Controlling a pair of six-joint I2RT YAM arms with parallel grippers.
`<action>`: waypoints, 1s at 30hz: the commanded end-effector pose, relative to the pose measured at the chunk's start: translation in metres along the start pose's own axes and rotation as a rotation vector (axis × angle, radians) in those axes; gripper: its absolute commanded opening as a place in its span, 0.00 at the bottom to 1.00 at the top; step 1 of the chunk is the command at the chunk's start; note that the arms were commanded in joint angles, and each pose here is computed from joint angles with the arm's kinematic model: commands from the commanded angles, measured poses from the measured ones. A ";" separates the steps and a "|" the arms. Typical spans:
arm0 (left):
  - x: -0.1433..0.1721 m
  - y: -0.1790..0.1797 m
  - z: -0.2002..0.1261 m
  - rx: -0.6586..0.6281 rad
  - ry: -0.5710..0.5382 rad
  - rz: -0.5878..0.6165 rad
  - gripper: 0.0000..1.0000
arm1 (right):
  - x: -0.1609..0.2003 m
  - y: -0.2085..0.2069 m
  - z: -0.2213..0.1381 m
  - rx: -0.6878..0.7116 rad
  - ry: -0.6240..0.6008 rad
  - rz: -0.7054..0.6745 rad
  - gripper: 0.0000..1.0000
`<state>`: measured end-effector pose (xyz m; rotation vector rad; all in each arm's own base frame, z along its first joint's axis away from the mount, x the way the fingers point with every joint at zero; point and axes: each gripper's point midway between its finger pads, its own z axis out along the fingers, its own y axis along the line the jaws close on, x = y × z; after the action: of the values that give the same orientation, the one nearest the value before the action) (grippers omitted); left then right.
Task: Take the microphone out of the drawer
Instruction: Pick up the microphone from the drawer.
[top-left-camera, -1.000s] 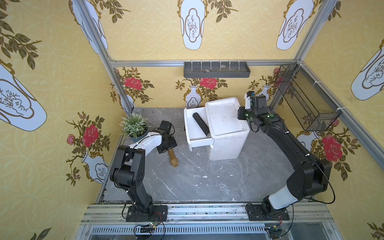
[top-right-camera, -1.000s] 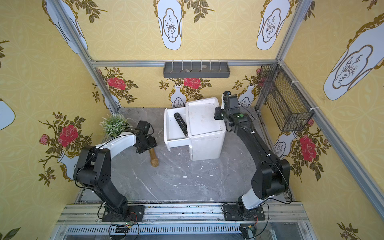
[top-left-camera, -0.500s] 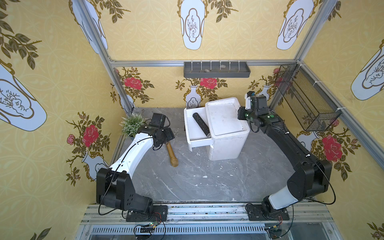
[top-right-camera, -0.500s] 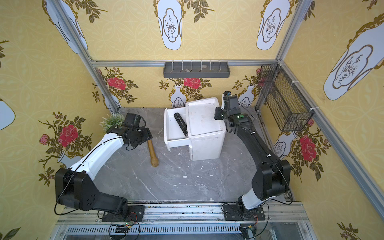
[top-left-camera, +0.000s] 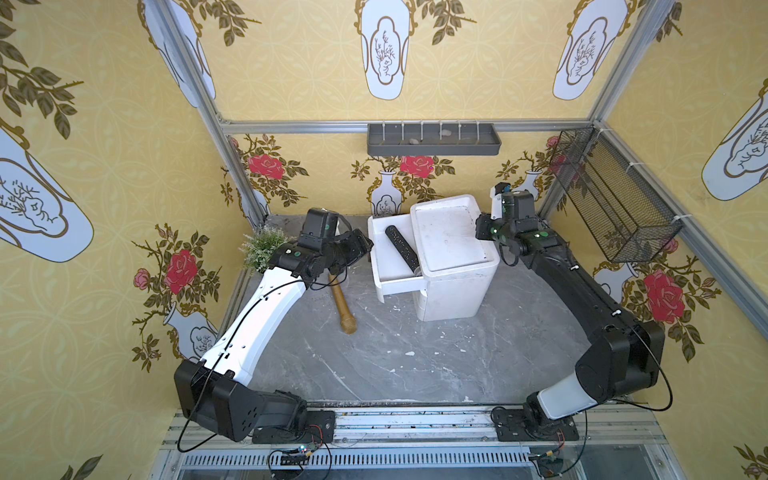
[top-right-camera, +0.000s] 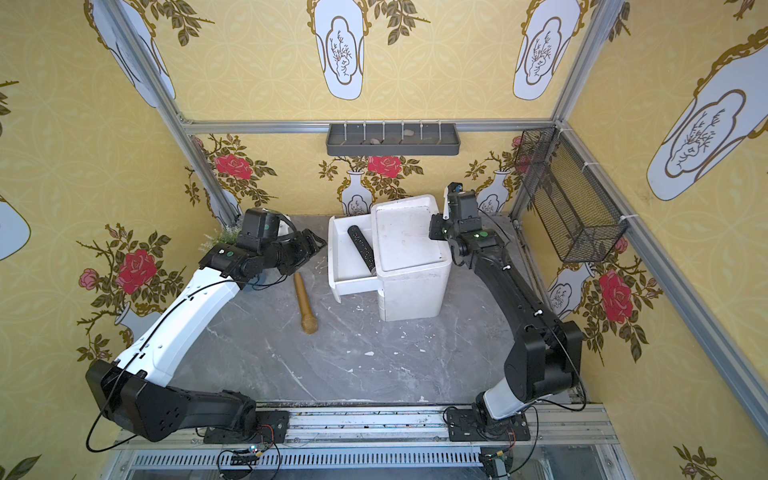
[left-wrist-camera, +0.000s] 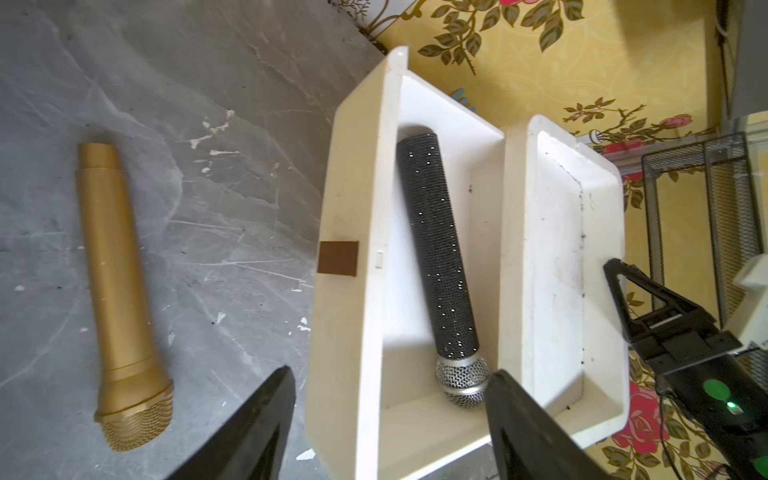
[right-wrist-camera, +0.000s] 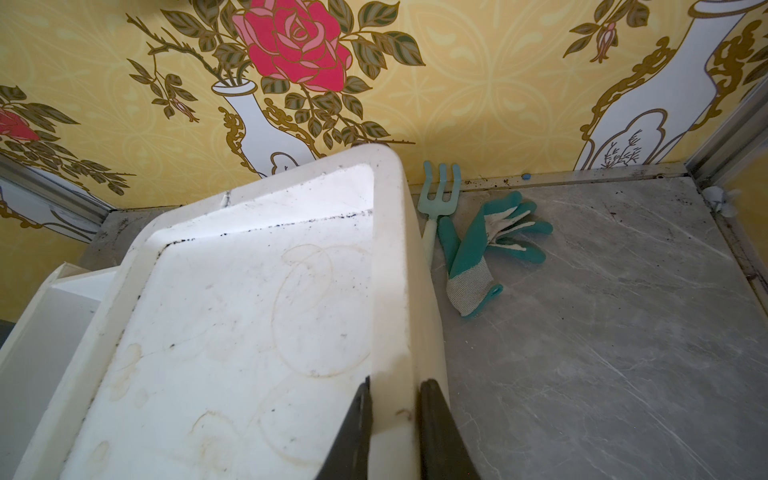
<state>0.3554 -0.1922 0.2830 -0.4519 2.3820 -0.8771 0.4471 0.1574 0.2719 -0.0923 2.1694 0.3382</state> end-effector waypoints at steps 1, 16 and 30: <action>-0.002 -0.019 0.011 0.050 0.005 -0.020 0.77 | 0.023 0.006 0.009 -0.034 0.080 0.058 0.01; 0.013 -0.048 0.078 -0.049 0.053 0.042 0.74 | 0.023 0.008 0.006 -0.049 0.080 0.058 0.01; 0.011 -0.032 0.114 -0.219 0.072 0.090 0.74 | 0.026 0.010 0.010 -0.057 0.088 0.053 0.01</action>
<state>0.4196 -0.2827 0.2409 -0.4057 2.5165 -0.6878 0.4474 0.1588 0.2717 -0.0921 2.1639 0.3475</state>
